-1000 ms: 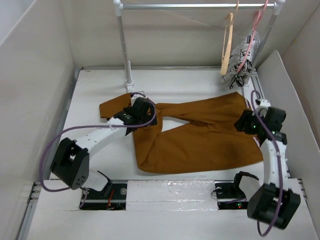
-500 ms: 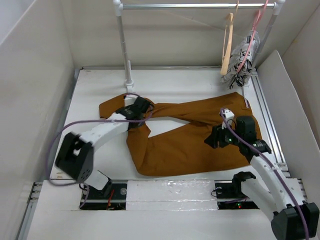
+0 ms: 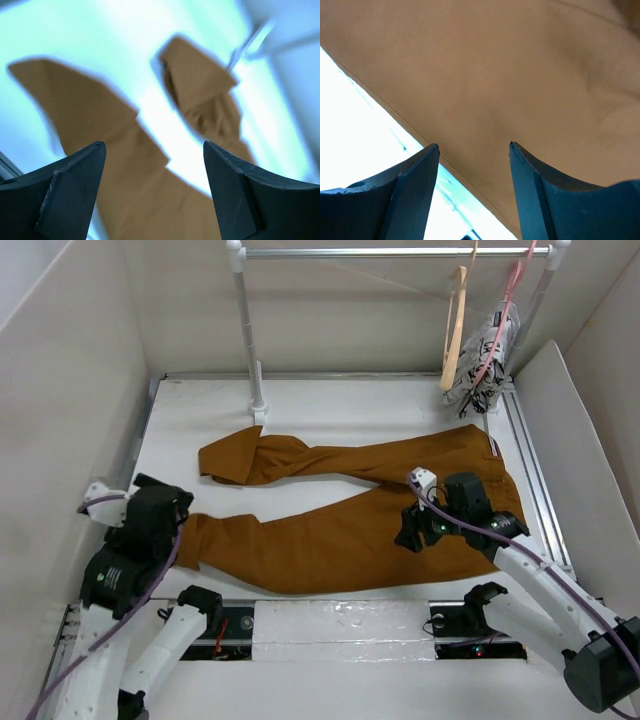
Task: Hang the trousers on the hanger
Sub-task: Flatten out the trousers at the center of the board.
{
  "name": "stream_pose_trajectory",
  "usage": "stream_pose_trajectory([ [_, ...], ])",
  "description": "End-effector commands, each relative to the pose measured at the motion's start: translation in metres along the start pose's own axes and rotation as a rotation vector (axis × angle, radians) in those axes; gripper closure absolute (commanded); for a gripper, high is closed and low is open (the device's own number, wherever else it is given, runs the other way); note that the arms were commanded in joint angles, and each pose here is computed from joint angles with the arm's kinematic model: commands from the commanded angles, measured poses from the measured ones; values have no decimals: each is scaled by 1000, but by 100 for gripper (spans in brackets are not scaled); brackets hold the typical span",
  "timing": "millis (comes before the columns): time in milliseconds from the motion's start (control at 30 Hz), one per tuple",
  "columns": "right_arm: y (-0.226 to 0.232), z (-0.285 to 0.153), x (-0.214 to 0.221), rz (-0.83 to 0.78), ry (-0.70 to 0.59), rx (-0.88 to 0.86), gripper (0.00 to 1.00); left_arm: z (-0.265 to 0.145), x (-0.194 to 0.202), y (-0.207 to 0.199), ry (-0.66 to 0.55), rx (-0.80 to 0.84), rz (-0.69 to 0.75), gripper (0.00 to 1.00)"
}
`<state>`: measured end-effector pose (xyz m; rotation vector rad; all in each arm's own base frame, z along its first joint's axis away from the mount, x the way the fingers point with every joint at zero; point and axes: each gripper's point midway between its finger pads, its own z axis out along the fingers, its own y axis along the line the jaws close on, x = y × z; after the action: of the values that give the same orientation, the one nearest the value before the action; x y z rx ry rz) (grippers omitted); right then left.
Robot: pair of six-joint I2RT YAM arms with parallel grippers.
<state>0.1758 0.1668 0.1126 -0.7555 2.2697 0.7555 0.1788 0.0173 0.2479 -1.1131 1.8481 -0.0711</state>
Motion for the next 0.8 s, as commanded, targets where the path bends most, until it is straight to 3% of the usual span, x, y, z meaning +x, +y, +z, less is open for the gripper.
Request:
stream_pose_trajectory([
  [0,-1,-11,-25,-90,-46,13,36,-15,-53,6,-184,-34,-78,25],
  [67,-5,-13,-28,-97,-62,27,44,11,-45,-27,-162,-20,100,25],
  [100,-4,-13,-30,-108,-72,16,54,24,-28,-47,-89,25,171,26],
  [133,-2,-13,-32,-117,-82,6,81,36,-17,-65,-49,62,229,29],
  [167,0,-12,-34,-124,-92,-10,98,64,3,-85,6,51,317,31],
  [200,1,-12,-37,-128,-99,-11,100,73,14,-101,39,71,352,35],
  [300,1,-16,-44,-164,-101,-9,100,113,54,-133,97,39,538,62],
  [333,0,-18,-46,-173,-99,2,100,122,62,-134,119,24,580,65],
  [367,-4,-24,-49,-177,-97,36,99,148,94,-140,188,14,683,64],
  [400,-3,-25,-53,-182,-107,37,99,148,94,-139,189,16,713,64],
  [467,-3,-30,-60,-195,-126,53,88,168,121,-139,243,28,804,57],
  [567,-3,-38,-65,-181,-145,71,71,186,138,-135,268,13,869,58],
  [767,-7,-37,-56,-136,-138,84,61,221,154,-110,306,-77,945,53],
])
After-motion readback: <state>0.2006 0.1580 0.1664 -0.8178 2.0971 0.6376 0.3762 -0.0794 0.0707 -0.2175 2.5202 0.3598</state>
